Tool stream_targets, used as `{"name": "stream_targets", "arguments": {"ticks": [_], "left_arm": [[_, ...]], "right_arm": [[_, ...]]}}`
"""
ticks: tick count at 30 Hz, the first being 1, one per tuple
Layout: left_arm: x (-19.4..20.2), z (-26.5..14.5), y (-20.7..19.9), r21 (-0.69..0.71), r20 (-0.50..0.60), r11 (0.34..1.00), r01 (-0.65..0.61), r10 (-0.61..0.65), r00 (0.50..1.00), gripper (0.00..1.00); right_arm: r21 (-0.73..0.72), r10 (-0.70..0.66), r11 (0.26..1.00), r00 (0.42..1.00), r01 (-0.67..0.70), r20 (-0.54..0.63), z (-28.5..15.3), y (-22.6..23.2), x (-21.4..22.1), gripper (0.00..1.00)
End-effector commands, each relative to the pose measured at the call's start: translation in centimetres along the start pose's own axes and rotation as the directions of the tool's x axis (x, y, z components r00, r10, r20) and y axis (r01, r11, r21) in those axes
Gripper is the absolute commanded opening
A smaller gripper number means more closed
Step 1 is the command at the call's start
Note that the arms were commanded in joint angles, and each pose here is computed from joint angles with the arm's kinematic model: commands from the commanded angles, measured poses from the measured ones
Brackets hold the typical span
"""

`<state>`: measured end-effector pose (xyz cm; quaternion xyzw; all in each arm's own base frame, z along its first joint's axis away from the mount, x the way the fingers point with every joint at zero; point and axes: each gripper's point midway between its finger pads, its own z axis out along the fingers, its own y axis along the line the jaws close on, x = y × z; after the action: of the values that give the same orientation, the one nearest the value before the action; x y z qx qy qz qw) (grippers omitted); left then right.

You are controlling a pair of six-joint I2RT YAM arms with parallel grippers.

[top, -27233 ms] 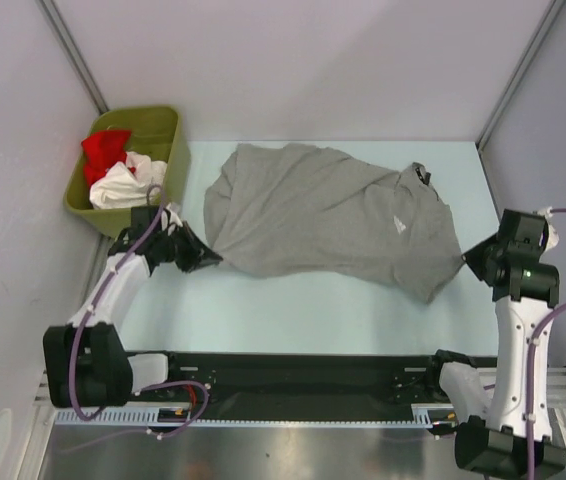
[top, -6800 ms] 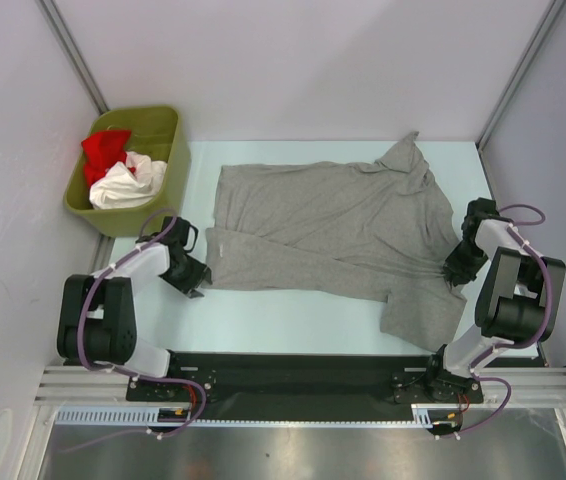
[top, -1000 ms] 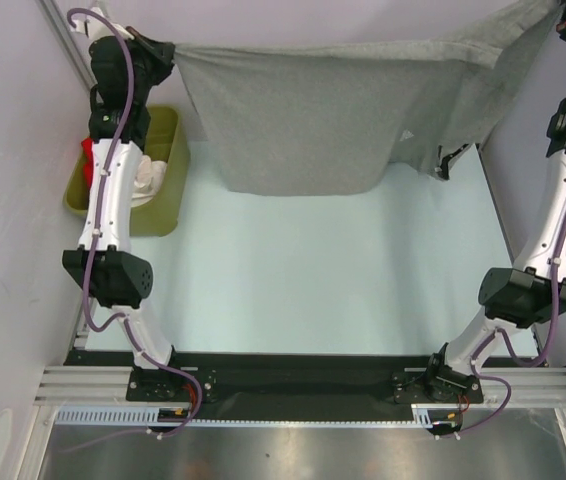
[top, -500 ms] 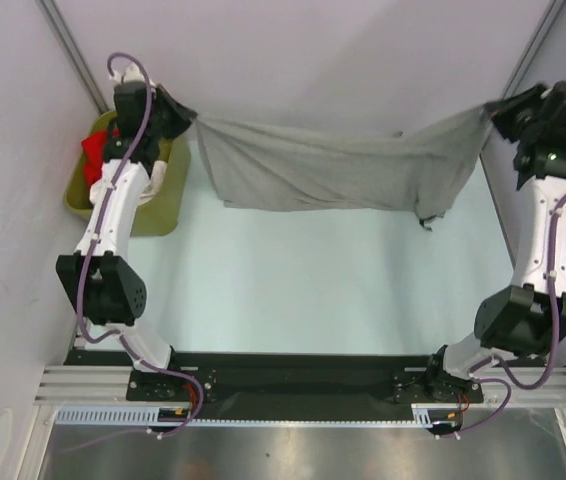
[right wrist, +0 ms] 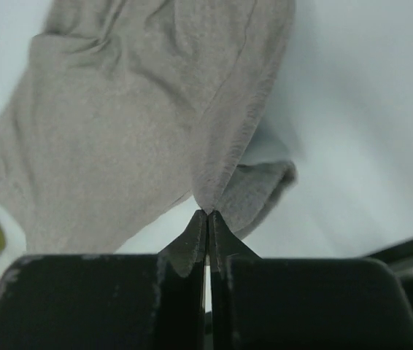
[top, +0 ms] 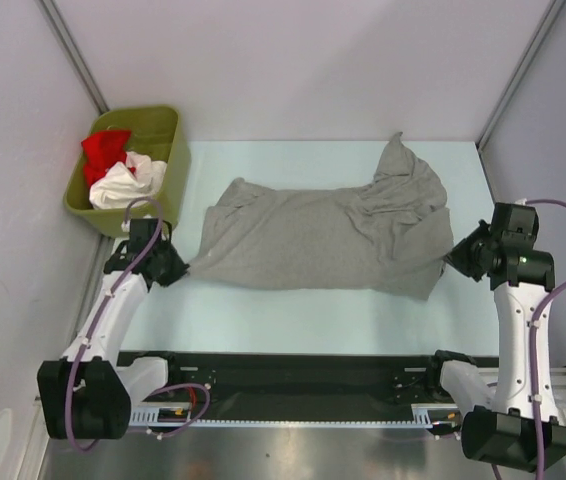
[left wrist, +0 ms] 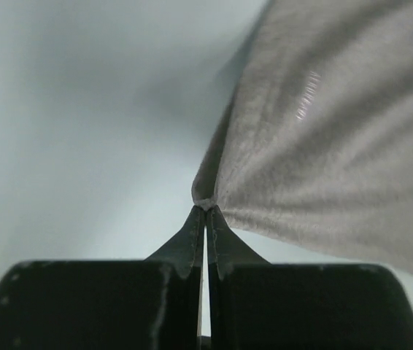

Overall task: Fold and stack the t-shirts
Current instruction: Flatten the tshirt out

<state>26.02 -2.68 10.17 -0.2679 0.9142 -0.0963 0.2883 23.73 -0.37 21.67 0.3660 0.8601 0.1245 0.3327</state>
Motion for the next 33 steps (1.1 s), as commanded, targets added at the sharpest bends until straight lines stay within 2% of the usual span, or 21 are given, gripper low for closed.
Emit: {"name": "stream_targets", "arguments": {"ticks": [1, 2, 3, 5, 7, 8, 9, 10, 12, 13, 14, 15, 19, 30, 33], "left_arm": [[2.0, -0.1, 5.1, -0.247, -0.036, 0.957, 0.153, -0.167, 0.985, 0.00], [2.2, -0.2, 5.8, -0.288, -0.037, 0.939, 0.186, -0.205, 0.978, 0.01], [2.6, -0.1, 7.0, -0.338, -0.048, 0.916, 0.217, -0.246, 0.968, 0.12], [3.3, 0.2, 7.9, -0.366, -0.075, 0.899, 0.239, -0.284, 0.956, 0.25], [4.0, 0.5, 8.7, -0.383, -0.100, 0.883, 0.272, -0.332, 0.938, 0.28], [4.0, 0.5, 8.6, -0.380, -0.102, 0.882, 0.277, -0.338, 0.936, 0.33], [4.2, 0.5, 8.6, -0.377, -0.105, 0.882, 0.282, -0.343, 0.933, 0.52], [4.2, 0.5, 8.1, -0.351, -0.112, 0.890, 0.289, -0.347, 0.931, 0.56], [4.7, 0.9, 6.8, -0.269, -0.156, 0.923, 0.276, -0.324, 0.933, 0.56], [3.9, 1.7, 5.7, -0.180, -0.151, 0.953, 0.243, -0.271, 0.951, 0.54], [4.5, 1.9, 4.2, -0.101, -0.212, 0.965, 0.243, -0.260, 0.942, 0.53], [4.6, 2.1, 3.9, -0.086, -0.226, 0.968, 0.237, -0.250, 0.941, 0.51], [5.3, 2.8, 4.7, -0.142, -0.230, 0.958, 0.249, -0.277, 0.933, 0.53], [4.8, 4.5, 4.6, -0.151, -0.206, 0.939, 0.309, -0.336, 0.919, 0.50], [5.7, 5.1, 4.9, -0.175, -0.230, 0.932, 0.317, -0.352, 0.907, 0.46]], "right_arm": [[0.180, -0.003, 0.983, 0.998, 0.013, -0.057, -0.6, -4.2, 1.7, 0.00], [0.191, -0.001, 0.981, 0.998, 0.014, -0.069, -0.6, -4.4, 1.9, 0.00], [0.221, -0.007, 0.975, 0.998, 0.023, -0.069, -0.5, -5.1, 1.9, 0.00], [0.221, -0.009, 0.975, 0.996, 0.029, -0.090, -0.3, -5.1, 2.3, 0.00], [0.215, -0.014, 0.976, 0.996, 0.034, -0.093, -0.3, -5.0, 2.2, 0.00], [0.216, -0.020, 0.976, 0.995, 0.040, -0.097, -0.3, -5.0, 2.2, 0.00], [0.216, -0.026, 0.975, 0.995, 0.047, -0.098, -0.3, -5.0, 2.2, 0.00], [0.211, -0.033, 0.976, 0.995, 0.052, -0.095, -0.5, -4.9, 2.1, 0.00], [0.207, -0.035, 0.977, 0.996, 0.052, -0.086, -0.7, -4.8, 1.9, 0.00], [0.183, -0.031, 0.982, 0.995, 0.049, -0.097, -0.6, -4.4, 2.1, 0.00], [0.174, -0.027, 0.984, 0.995, 0.043, -0.097, -0.6, -4.2, 2.2, 0.00], [0.169, -0.026, 0.985, 0.995, 0.043, -0.100, -0.5, -4.1, 2.3, 0.00], [0.147, -0.023, 0.988, 0.995, 0.038, -0.100, -0.2, -3.8, 2.3, 0.00], [0.132, -0.031, 0.990, 0.996, 0.043, -0.087, -0.1, -3.5, 1.9, 0.00], [0.130, -0.032, 0.991, 0.995, 0.044, -0.090, -0.1, -3.4, 1.9, 0.00]]}}
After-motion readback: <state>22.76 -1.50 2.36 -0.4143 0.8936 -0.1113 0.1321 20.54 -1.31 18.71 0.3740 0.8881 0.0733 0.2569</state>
